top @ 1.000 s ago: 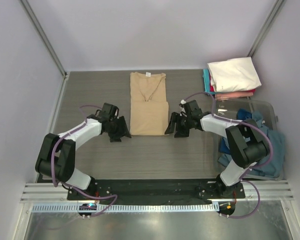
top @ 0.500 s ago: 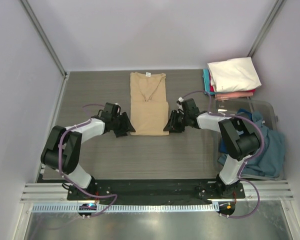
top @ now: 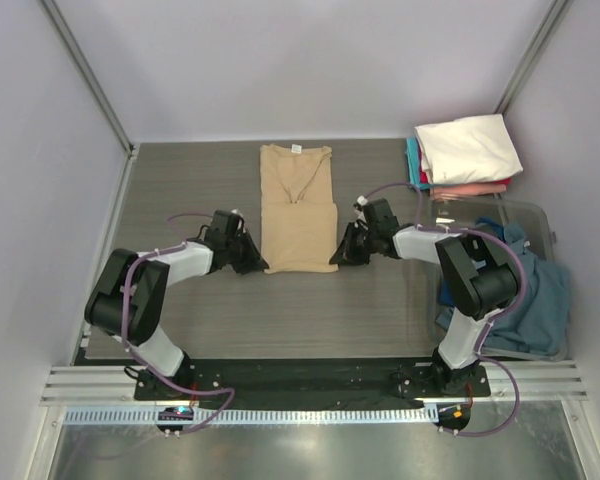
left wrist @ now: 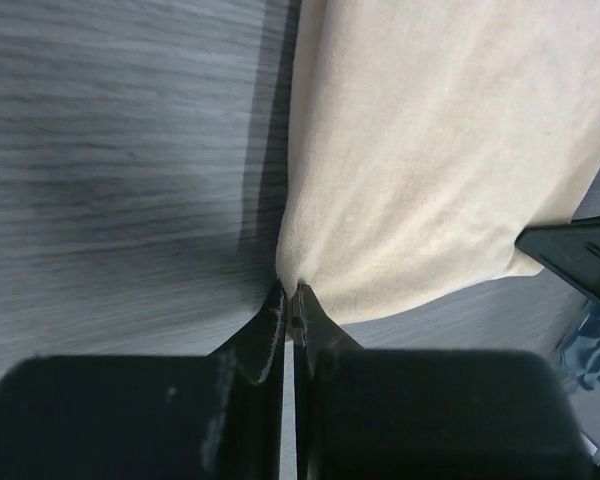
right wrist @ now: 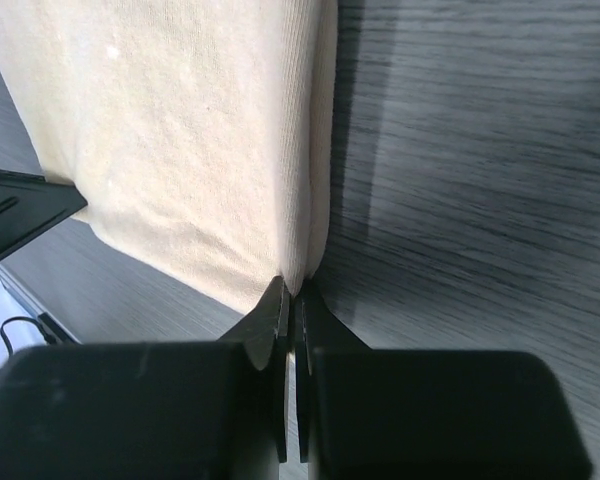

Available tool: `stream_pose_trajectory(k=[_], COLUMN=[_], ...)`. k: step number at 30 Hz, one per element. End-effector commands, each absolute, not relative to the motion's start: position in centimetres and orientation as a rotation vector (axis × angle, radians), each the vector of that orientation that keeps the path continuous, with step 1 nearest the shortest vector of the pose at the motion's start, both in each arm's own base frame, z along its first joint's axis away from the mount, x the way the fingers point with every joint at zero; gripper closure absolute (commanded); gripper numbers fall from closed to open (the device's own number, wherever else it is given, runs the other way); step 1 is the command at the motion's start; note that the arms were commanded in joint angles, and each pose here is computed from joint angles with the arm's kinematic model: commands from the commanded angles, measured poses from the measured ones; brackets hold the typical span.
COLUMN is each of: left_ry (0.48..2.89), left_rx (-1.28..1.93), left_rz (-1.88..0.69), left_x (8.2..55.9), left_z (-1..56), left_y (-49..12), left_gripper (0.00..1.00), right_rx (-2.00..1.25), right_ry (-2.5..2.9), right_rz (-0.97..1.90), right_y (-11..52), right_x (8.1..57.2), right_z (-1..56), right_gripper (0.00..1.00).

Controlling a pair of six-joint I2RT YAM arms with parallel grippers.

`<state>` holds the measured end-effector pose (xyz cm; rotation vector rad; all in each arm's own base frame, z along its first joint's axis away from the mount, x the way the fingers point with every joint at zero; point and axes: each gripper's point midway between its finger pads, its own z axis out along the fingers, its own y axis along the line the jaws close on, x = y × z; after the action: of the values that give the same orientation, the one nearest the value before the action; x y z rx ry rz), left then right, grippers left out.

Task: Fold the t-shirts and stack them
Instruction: Fold the tshirt

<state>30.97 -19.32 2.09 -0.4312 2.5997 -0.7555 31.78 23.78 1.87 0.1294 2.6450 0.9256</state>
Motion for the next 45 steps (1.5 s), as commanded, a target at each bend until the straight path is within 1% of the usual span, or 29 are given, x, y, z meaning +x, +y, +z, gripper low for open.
stream_pose_trajectory(k=[1, 3, 5, 6, 7, 8, 10, 11, 13, 14, 15, 16, 17, 18, 19, 23, 24, 25, 27, 29, 31, 32, 33, 36, 37, 40, 41, 44, 45], left_ry=[2.583, 2.596, 2.590, 2.601, 2.589, 2.589, 2.574, 2.557, 2.580, 2.531, 2.537, 2.560, 2.530, 2.559, 2.514, 2.462, 2.474, 2.477, 2.466, 2.486, 2.505, 2.500, 2.501, 2.522, 2.535, 2.571, 2.603, 2.614, 2.649], left_rx=[-0.398, -0.379, -0.373, -0.347, -0.336, -0.343, -0.307, -0.327, -0.313, -0.309, -0.302, -0.322, -0.319, -0.326, -0.332, -0.330, -0.321, -0.304, -0.300, -0.313, -0.318, -0.347, -0.349, -0.402, -0.383, -0.381, -0.396, -0.383, -0.389], left_rz=[-0.799, -0.777, -0.769, -0.752, -0.756, -0.752, -0.754, -0.778, -0.742, -0.780, -0.783, -0.714, -0.736, -0.685, -0.678, -0.563, -0.527, -0.498, -0.484, -0.442, -0.466, -0.460, -0.512, -0.500, -0.552, -0.534, -0.511, -0.524, -0.508], left_x=[29.6, 28.0, 26.4, 25.1, 23.9, 23.1, 20.7, 20.1, 18.1, 17.8, 17.1, 16.5, 16.5, 15.9, 16.5, 17.8, 18.1, 18.5, 19.7, 21.2, 22.6, 23.7, 24.4, 27.3, 27.8, 30.3, 31.2, 33.3, 33.9], left_z=[3.5, 4.0, 5.6, 5.7, 7.1, 7.6, 9.6, 10.8, 11.7, 14.1, 14.9, 15.0, 17.0, 17.1, 18.9, 21.2, 21.1, 21.1, 21.8, 21.3, 20.9, 20.7, 20.8, 19.9, 20.3, 19.4, 18.3, 18.2, 17.0], left_y=[-20.4, -20.6, -20.6, -20.9, -20.8, -20.9, -21.0, -21.2, -20.9, -21.0, -21.1, -19.9, -19.9, -19.0, -18.7, -17.3, -17.3, -17.2, -17.3, -17.2, -17.7, -17.1, -17.5, -16.6, -17.2, -17.2, -17.1, -17.1, -17.2], left_gripper=[1.00, 1.00, 1.00, 1.00, 1.00, 1.00, 1.00, 1.00, 1.00, 1.00, 1.00, 1.00, 1.00, 1.00, 1.00, 0.99, 0.99, 0.99, 0.99, 1.00, 1.00, 1.00, 1.00, 1.00, 1.00, 1.00, 1.00, 1.00, 1.00], right_rx=[0.115, 0.124, 0.109, 0.122, 0.126, 0.107, 0.108, 0.066, 0.059, 0.054, 0.052, 0.045, 0.056, 0.050, 0.053, 0.018, -0.017, -0.022, -0.043, -0.042, -0.054, -0.037, -0.044, -0.049, -0.054, -0.053, -0.053, -0.046, -0.042], right_ry=[2.631, 2.651, 2.612, 2.637, 2.635, 2.585, 2.609, 2.601, 2.576, 2.577, 2.565, 2.558, 2.571, 2.529, 2.516, 2.490, 2.463, 2.499, 2.487, 2.514, 2.497, 2.526, 2.514, 2.539, 2.547, 2.566, 2.572, 2.587, 2.593], right_rz=[0.906, 0.894, 0.903, 0.870, 0.860, 0.870, 0.802, 0.783, 0.749, 0.767, 0.785, 0.799, 0.797, 0.819, 0.810, 0.737, 0.728, 0.703, 0.683, 0.641, 0.632, 0.613, 0.625, 0.602, 0.610, 0.598, 0.593, 0.591, 0.589], right_y=[23.2, 22.6, 22.2, 21.4, 21.1, 21.0, 20.0, 19.8, 19.4, 19.4, 19.6, 19.7, 19.5, 19.6, 19.5, 19.4, 19.6, 20.0, 20.4, 20.4, 20.4, 20.2, 20.5, 20.4, 20.5, 20.2, 20.1, 20.0, 20.1], right_x=[30.7, 29.4, 28.6, 27.4, 26.8, 26.3, 24.5, 22.8, 21.8, 20.5, 20.1, 19.6, 19.0, 19.1, 19.3, 21.0, 21.8, 22.6, 24.0, 25.5, 27.0, 28.0, 28.7, 31.1, 31.6, 33.8, 34.4, 36.5, 37.5], right_z=[3.2, 3.4, 5.4, 5.4, 5.8, 7.9, 8.7, 10.2, 11.8, 12.8, 13.8, 14.5, 14.9, 16.6, 17.3, 19.5, 20.7, 20.0, 20.7, 19.9, 20.6, 19.6, 20.2, 19.3, 19.1, 18.2, 17.9, 17.0, 16.6], right_gripper=[0.99, 0.99, 0.99, 0.99, 0.99, 0.99, 0.99, 0.99, 0.99, 0.99, 0.99, 0.99, 0.99, 0.99, 0.99, 0.99, 0.99, 0.99, 0.99, 0.99, 0.99, 0.99, 0.99, 0.99, 0.99, 0.99, 0.99, 0.99, 0.99])
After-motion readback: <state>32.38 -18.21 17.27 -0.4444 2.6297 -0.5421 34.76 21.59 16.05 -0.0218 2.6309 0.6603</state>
